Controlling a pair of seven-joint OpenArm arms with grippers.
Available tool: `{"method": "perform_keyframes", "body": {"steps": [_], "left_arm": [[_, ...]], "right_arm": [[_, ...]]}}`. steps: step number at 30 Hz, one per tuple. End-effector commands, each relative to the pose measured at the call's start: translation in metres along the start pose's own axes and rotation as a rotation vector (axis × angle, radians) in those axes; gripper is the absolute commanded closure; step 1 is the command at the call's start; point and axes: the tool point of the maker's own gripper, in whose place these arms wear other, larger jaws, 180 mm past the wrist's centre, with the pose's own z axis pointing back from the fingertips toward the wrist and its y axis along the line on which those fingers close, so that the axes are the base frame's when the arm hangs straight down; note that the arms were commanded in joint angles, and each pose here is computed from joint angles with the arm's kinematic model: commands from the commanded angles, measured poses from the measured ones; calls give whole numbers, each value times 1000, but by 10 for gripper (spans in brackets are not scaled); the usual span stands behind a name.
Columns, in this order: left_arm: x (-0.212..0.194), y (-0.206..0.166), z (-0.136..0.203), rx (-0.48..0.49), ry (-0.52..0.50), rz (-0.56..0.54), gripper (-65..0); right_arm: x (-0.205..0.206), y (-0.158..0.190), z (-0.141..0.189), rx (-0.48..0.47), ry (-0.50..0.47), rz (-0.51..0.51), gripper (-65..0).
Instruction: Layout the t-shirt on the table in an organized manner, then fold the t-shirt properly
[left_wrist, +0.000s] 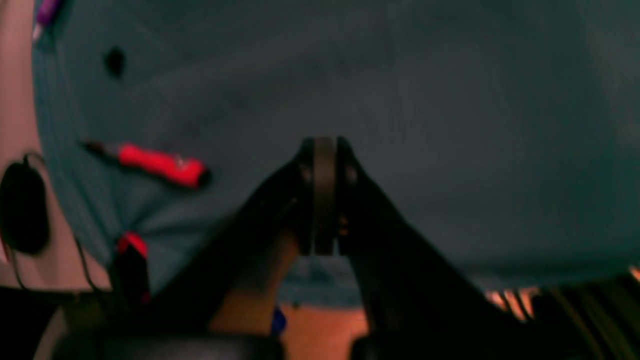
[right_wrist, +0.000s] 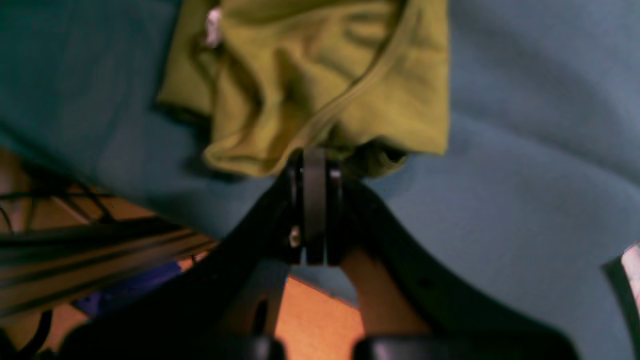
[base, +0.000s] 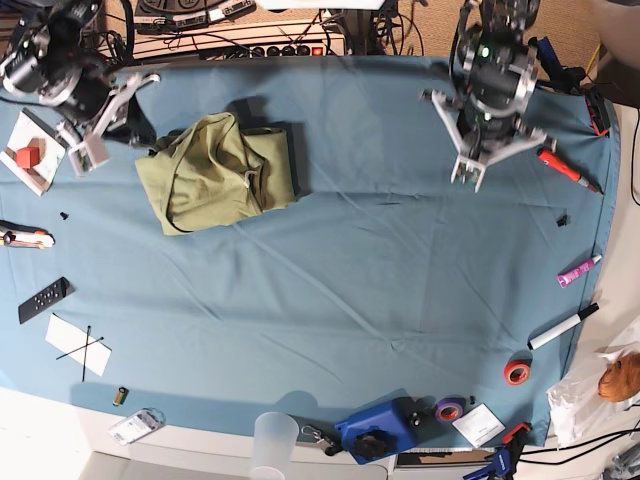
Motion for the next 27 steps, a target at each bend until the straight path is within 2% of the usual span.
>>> {"method": "perform_keyframes", "body": {"steps": [1,6,19,23,27], "left_arm": [[-1,3,6,12,-10,3,0],[-43,-8,15,-30,97,-44,0],[-145,-6,51,-31,370,-39,0],[-162,-22,63,-96,386,5,0],[-184,-44,68,-189,441,59,0]], "right_arm": [[3,2,5,0,-8,24,0],[-29,7,10,-4,95,6,0],[-121,37,45,46,399,-68,0],[-141,38,57,30,482,-67,0],[-152,39,59,35,509,-90,0]]}}
